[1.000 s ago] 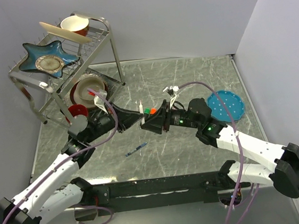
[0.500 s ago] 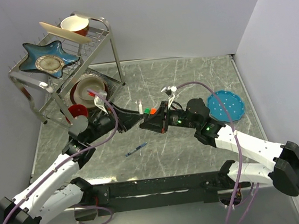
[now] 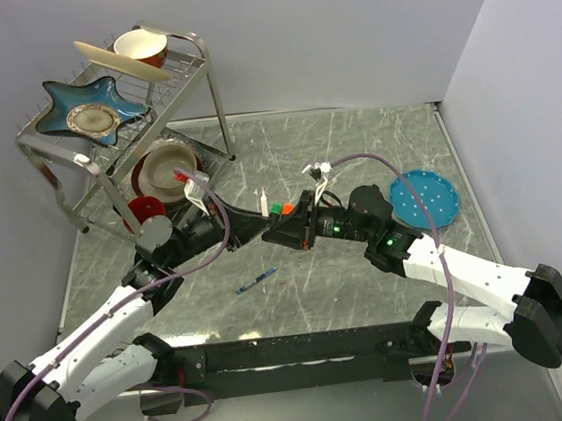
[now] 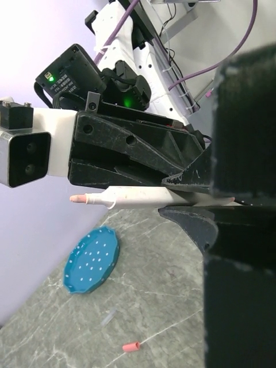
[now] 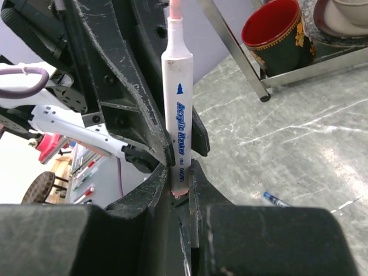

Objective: Insert the pens into the pen caps

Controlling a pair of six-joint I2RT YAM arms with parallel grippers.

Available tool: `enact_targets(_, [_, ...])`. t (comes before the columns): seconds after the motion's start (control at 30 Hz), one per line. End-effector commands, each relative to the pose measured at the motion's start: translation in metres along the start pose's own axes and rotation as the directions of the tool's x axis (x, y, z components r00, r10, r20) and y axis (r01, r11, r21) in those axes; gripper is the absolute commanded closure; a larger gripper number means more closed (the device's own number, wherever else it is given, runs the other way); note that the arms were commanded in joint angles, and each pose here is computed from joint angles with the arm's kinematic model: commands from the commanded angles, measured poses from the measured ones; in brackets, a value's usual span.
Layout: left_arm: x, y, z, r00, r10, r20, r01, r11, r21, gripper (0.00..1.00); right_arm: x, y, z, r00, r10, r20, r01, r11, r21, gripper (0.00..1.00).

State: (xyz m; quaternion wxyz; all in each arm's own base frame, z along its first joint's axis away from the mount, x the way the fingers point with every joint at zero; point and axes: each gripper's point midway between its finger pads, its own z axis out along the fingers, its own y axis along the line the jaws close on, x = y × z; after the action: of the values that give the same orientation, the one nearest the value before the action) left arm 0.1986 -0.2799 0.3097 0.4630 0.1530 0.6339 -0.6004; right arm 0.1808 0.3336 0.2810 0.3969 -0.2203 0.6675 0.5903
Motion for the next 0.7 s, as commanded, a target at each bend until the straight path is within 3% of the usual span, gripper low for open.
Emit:
enact_targets(0.0, [-0.008,-0.016,-0.001,0.998,0.057,0.04,-0.06,0.995,0.075,0.99,-0.017,0.022,0.0,0.999,-0.034,0.039,0.036,0.998,-0.059,0.93])
enact_targets(0.03, [-0.009,-0.019,-0.002,0.997,0.058,0.045,-0.062,0.995,0.08,0.99,-0.014,0.021,-0.001,0.999,-0.027,0.024,0.029,0.998,-0.05,0.76])
enact_targets(0.13, [-0.017,-0.024,-0.009,0.993,0.086,0.077,-0.091,0.994,0.064,0.99,-0.001,0.009,-0.009,1.0,-0.018,0.004,0.018,1.0,0.008,0.54])
enact_targets(0.23, [-0.028,-0.017,-0.019,0.987,0.106,0.12,-0.103,0.994,-0.03,0.99,0.018,-0.029,-0.023,1.0,0.02,0.009,-0.022,0.981,0.192,0.45])
enact_targets(0.3, [-0.036,-0.005,-0.026,0.984,0.1,0.149,-0.08,0.988,-0.133,0.99,0.024,-0.048,-0.032,0.998,0.058,0.025,-0.063,0.954,0.292,0.45])
enact_targets(0.4, [-0.045,-0.006,-0.04,0.98,0.099,0.171,-0.062,0.975,-0.212,0.99,0.022,-0.098,-0.052,0.993,0.086,0.077,-0.114,0.821,0.559,0.46])
enact_targets(0.43, [-0.046,-0.011,-0.044,0.976,0.149,0.159,-0.115,0.972,-0.203,0.99,0.027,-0.114,-0.06,0.992,0.118,0.047,-0.12,0.752,0.648,0.46])
enact_targets(0.47, [-0.045,-0.015,-0.045,0.975,0.172,0.143,-0.144,0.971,-0.191,0.99,0.017,-0.137,-0.073,0.991,0.096,0.09,-0.131,0.66,0.74,0.46])
enact_targets(0.67, [-0.023,-0.024,-0.049,0.976,0.218,-0.003,-0.216,0.967,-0.131,0.98,0.004,-0.214,-0.109,0.965,0.179,0.189,-0.24,0.326,0.915,0.51])
